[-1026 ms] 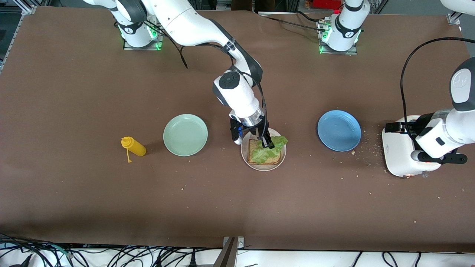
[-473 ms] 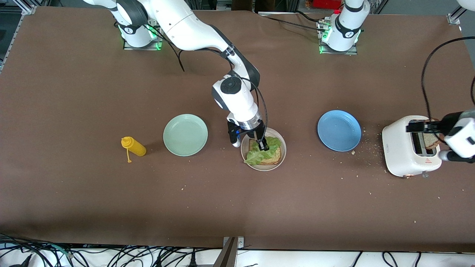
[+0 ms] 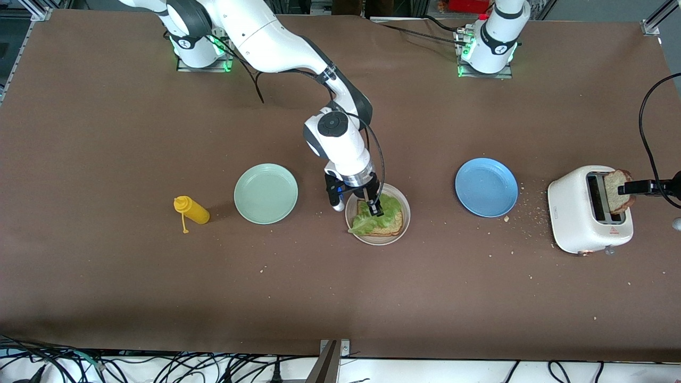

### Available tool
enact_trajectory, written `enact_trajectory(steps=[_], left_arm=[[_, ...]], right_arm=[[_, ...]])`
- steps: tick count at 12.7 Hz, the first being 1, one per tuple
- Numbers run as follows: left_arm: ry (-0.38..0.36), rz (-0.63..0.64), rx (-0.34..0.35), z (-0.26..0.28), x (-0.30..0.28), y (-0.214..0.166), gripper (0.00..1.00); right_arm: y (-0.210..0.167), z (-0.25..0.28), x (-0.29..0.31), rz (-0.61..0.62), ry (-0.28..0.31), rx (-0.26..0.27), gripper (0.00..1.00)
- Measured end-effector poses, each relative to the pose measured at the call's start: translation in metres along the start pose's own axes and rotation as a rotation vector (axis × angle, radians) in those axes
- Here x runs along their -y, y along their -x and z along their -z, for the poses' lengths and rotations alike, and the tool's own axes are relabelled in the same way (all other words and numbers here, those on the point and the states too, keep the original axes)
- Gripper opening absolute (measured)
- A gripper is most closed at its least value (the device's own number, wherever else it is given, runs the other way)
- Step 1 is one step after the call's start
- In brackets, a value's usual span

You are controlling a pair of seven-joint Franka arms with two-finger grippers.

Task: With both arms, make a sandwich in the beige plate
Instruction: 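Withdraw the right gripper while the left gripper lifts the toaster bread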

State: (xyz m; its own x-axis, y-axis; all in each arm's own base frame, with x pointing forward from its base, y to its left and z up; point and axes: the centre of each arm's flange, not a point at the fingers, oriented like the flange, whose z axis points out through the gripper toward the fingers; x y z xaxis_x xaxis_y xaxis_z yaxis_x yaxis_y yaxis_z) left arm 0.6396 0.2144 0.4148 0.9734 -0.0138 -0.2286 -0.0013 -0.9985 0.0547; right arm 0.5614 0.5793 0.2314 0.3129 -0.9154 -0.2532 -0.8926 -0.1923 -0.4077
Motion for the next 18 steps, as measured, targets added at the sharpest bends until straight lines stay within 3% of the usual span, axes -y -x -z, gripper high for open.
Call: enact_trajectory(steps=[4, 5, 6, 8, 12, 14, 18], left_arm=[[-0.001, 0.007, -0.014, -0.04, 0.013, -0.001, 0.89], [0.001, 0.014, -0.014, -0.048, 0.018, 0.001, 0.89], [0.004, 0.024, -0.011, -0.055, 0.024, 0.003, 0.8], [0.007, 0.03, -0.023, -0.052, 0.043, 0.012, 0.55], [0.0, 0.003, -0.07, -0.005, 0.047, 0.029, 0.1], [-0.002, -0.009, -0.079, 0.024, 0.038, 0.032, 0.08], [0.003, -0.027, -0.075, 0.042, 0.027, 0.033, 0.06]], right_arm=[[0.002, 0.002, 0.001, 0.001, -0.004, 0.003, 0.72], [0.002, 0.003, 0.002, 0.001, -0.001, 0.002, 0.72], [0.002, 0.005, 0.004, 0.002, 0.011, -0.006, 0.72], [-0.003, 0.02, 0.018, 0.02, 0.045, -0.035, 0.72], [-0.04, 0.107, 0.075, 0.136, 0.163, -0.07, 0.71], [-0.066, 0.142, 0.092, 0.22, 0.238, -0.071, 0.71], [-0.126, 0.206, 0.119, 0.381, 0.342, -0.026, 0.71]])
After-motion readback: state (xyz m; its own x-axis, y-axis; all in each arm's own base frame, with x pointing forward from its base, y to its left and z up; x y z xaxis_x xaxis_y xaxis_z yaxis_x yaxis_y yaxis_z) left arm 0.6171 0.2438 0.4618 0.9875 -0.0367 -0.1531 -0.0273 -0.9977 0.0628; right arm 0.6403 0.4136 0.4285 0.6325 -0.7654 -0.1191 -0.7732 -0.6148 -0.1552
